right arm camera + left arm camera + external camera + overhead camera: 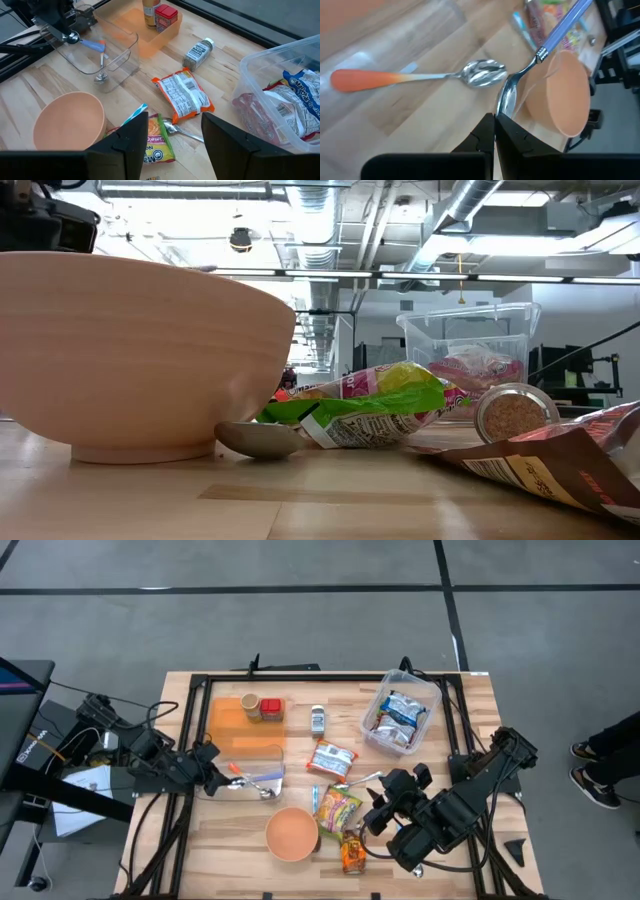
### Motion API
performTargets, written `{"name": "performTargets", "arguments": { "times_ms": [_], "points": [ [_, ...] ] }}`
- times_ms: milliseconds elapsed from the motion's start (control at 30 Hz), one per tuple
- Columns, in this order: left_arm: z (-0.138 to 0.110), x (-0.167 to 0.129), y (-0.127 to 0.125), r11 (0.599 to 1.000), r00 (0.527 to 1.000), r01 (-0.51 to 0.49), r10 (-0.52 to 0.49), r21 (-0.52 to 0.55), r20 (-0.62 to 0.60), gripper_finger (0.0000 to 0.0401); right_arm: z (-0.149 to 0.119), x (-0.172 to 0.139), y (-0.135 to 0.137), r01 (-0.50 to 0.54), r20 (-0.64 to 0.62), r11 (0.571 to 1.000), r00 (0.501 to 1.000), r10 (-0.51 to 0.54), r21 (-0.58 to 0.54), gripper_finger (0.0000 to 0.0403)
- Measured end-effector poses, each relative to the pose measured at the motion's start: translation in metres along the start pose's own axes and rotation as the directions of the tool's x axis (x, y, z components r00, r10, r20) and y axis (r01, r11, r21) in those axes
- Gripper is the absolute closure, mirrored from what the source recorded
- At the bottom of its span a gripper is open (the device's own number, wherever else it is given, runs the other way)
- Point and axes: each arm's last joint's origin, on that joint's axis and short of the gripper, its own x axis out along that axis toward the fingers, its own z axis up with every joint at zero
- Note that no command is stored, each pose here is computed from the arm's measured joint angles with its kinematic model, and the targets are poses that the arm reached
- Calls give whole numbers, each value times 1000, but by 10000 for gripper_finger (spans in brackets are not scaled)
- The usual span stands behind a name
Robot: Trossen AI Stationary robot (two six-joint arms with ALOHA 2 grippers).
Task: Pick & Place Food Item
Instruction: Put the purple spoon into the bottom transparent bin
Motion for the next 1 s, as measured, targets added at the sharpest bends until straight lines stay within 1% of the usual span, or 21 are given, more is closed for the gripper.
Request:
{"name": "performTargets", "arguments": {
  "times_ms": [100,267,500,700,800,867,1000],
  "points": [
    [0,0,1,1000,1000,-15,15,2,-3,401,0,0,0,0,0,1000,1000,0,0,223],
    [0,0,1,1000,1000,-13,14,28,-6,401,0,0,0,1,0,1000,1000,-1,1,223],
    [0,0,1,999,1000,-11,11,39,-2,401,3,3,-1,11,1,1000,1000,-11,1,223],
    [8,-12,-10,992,998,35,-41,118,49,401,4,5,-1,15,1,1000,1000,-15,4,223],
    [10,-17,-13,984,997,49,-59,169,56,401,4,5,-1,15,1,1000,1000,-15,3,223],
    [9,-16,-11,977,999,30,-39,213,38,401,5,6,-1,18,2,1000,1000,-18,4,223],
    [6,-16,-1,963,998,-52,55,263,-6,401,5,6,-1,20,2,1000,1000,-20,6,223]
  ]
}}
